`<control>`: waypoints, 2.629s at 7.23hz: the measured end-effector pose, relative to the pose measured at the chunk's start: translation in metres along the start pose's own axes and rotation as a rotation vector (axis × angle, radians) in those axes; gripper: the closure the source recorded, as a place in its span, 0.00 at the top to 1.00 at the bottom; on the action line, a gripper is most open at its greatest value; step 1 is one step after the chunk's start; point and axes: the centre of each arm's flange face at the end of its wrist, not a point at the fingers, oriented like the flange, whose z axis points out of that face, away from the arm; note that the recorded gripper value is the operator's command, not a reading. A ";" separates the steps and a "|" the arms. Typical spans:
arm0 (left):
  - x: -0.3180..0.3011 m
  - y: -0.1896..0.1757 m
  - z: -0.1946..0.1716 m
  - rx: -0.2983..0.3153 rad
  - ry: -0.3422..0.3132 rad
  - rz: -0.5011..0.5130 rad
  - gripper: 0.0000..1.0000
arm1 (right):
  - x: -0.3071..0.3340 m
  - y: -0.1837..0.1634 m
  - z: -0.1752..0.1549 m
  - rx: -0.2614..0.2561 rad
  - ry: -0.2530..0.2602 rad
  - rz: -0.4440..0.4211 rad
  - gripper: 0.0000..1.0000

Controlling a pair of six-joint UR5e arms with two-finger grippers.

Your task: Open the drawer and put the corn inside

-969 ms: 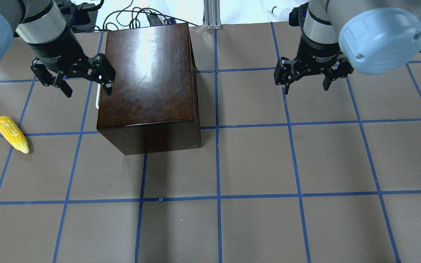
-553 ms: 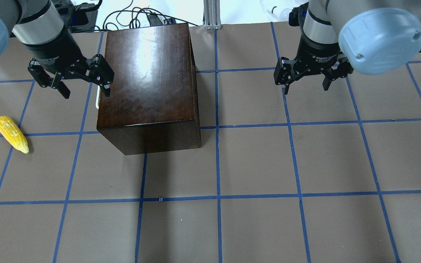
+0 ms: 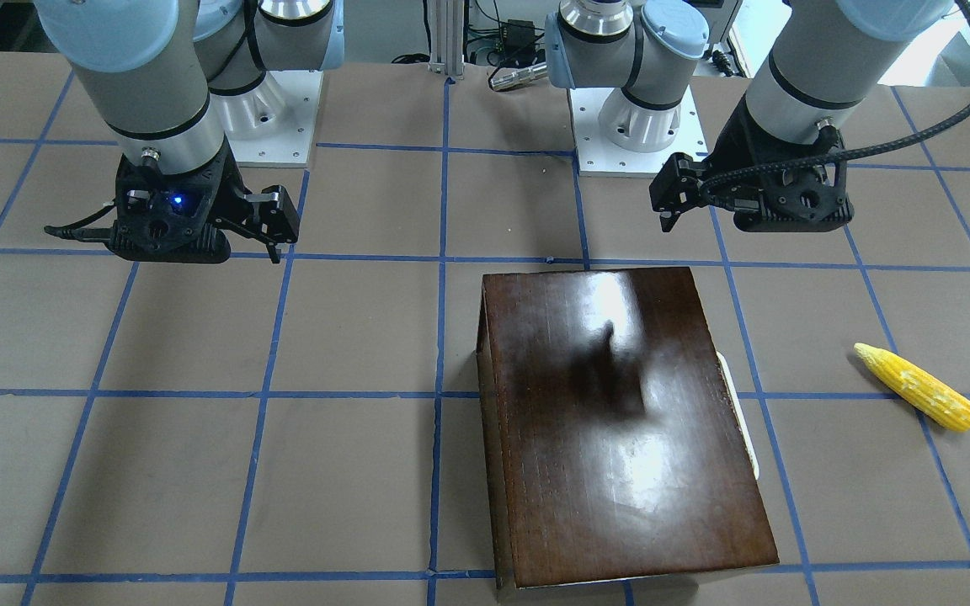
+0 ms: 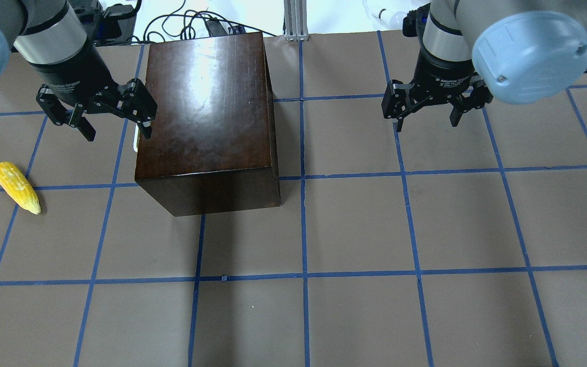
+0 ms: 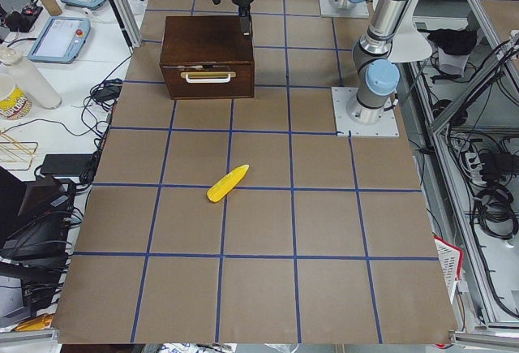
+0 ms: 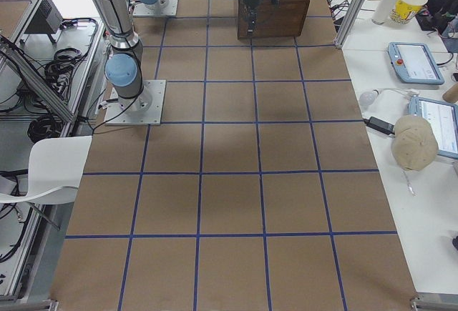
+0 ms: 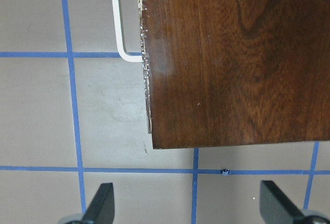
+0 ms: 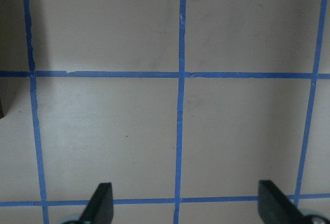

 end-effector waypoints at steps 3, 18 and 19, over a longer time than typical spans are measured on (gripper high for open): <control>-0.017 -0.007 -0.005 0.016 0.005 -0.022 1.00 | 0.000 0.000 -0.001 0.001 0.001 0.000 1.00; -0.167 -0.149 0.143 0.127 0.325 0.030 1.00 | 0.000 0.000 -0.001 0.002 0.001 0.000 1.00; -0.166 -0.151 0.149 0.120 0.337 0.030 1.00 | 0.000 0.000 -0.001 0.002 0.001 0.000 1.00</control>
